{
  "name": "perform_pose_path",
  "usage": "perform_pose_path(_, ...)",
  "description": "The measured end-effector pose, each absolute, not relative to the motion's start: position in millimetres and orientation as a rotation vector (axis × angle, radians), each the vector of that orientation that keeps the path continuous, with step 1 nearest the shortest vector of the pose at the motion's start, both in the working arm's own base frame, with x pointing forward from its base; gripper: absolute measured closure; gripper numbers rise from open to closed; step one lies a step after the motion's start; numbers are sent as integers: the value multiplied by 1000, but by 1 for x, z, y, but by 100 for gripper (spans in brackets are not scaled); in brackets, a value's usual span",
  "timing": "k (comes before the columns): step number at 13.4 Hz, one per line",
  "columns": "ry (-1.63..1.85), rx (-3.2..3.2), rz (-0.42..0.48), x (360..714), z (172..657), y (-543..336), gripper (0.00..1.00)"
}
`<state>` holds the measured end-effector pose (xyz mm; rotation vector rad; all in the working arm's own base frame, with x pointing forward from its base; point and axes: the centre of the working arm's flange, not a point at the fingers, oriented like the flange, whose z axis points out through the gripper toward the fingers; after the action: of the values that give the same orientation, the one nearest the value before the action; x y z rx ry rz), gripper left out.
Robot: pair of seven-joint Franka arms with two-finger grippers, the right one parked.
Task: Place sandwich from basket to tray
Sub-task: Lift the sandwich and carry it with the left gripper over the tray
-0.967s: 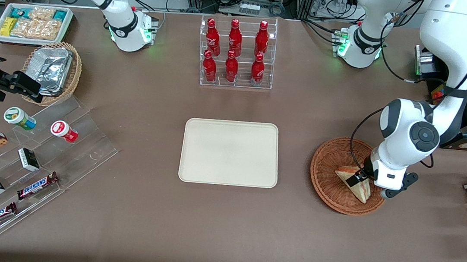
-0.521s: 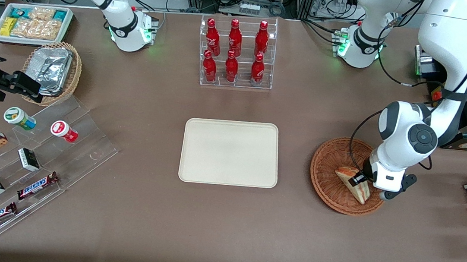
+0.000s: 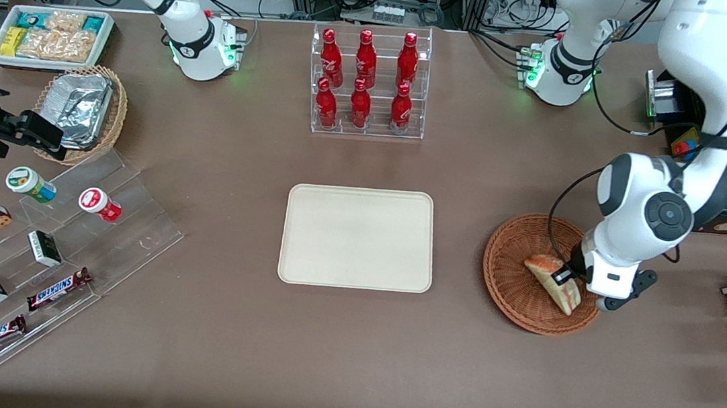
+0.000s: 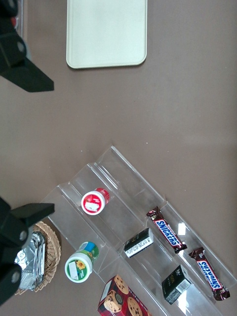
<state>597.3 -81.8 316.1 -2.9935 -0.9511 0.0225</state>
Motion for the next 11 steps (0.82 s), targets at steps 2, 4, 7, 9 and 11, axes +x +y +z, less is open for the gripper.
perform_pose_path(2, -926, -2965, 94, 592, 365, -85, 86)
perform_pose_path(4, -878, -2956, 130, 580, 414, -102, 86)
perform_pose_path(7, -742, -2975, 123, 561, 446, -164, 86)
perform_pose_path(9, -605, -2994, 103, 542, 447, -222, 86)
perform_pose_path(11, -505, -3009, 92, 522, 446, -275, 86)
